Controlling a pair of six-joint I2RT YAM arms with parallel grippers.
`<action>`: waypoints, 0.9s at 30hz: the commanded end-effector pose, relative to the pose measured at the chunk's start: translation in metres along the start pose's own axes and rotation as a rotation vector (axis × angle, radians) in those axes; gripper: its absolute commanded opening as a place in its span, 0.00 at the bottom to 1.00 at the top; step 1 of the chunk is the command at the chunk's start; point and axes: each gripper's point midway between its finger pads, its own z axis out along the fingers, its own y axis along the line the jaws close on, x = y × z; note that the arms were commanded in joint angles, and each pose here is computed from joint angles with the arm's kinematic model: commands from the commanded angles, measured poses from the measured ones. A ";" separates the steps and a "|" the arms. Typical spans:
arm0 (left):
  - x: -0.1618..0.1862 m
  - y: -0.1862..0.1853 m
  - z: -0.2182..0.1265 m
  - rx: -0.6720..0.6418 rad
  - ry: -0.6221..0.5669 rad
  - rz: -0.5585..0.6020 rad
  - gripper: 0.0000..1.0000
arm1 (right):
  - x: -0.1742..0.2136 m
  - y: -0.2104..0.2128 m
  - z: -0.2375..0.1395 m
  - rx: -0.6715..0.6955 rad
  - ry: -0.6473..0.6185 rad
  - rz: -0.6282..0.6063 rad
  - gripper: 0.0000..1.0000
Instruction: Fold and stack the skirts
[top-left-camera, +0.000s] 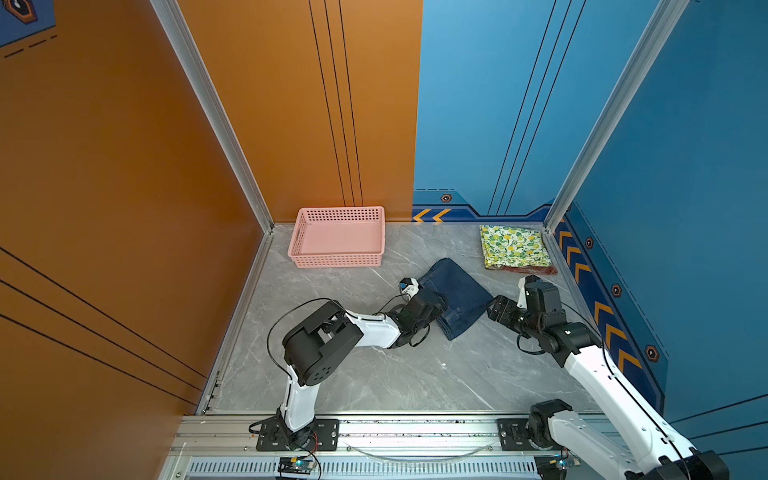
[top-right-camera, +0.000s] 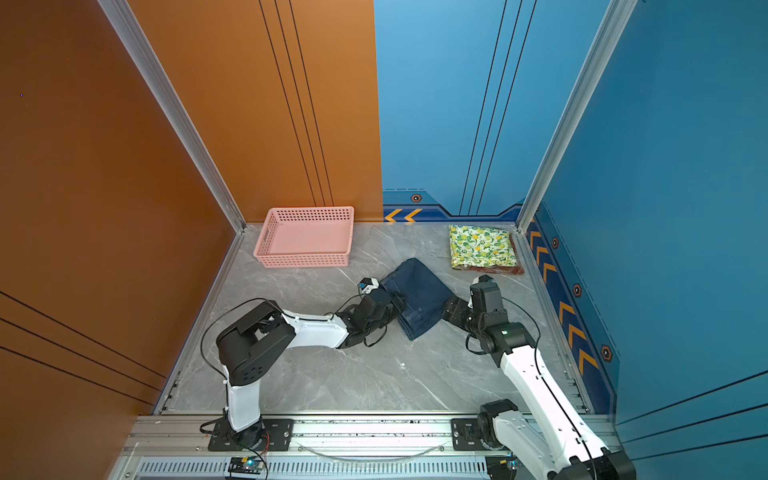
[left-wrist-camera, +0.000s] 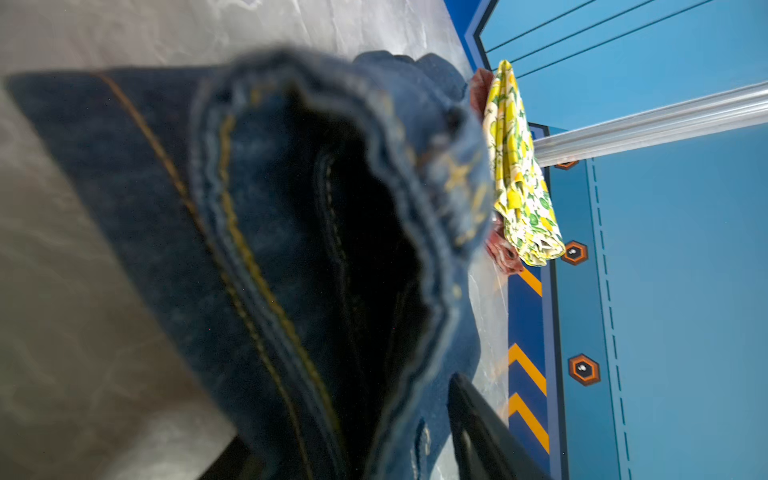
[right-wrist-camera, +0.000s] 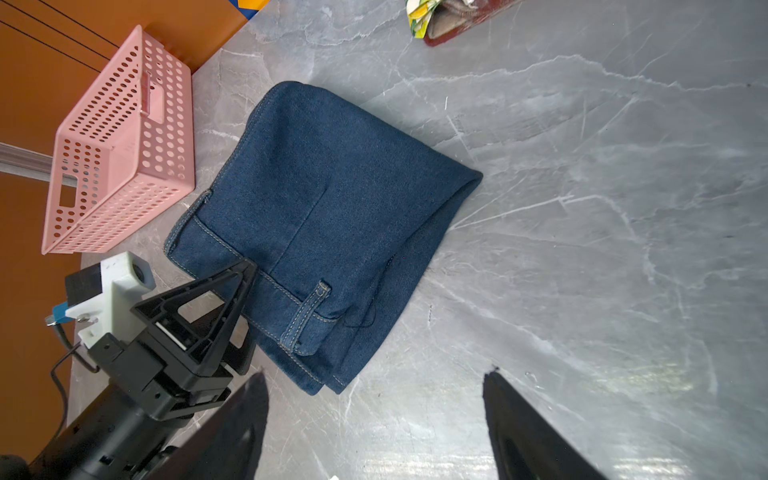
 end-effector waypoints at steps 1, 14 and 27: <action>0.004 0.009 -0.019 -0.138 0.080 0.080 0.70 | -0.002 0.006 -0.004 0.020 -0.001 -0.084 0.85; -0.032 0.093 -0.100 -0.339 0.273 0.236 0.92 | 0.012 0.075 0.037 0.105 -0.063 -0.700 1.00; -0.105 0.139 -0.172 -0.319 0.158 0.059 0.94 | 0.055 0.112 0.122 0.431 0.039 -1.339 1.00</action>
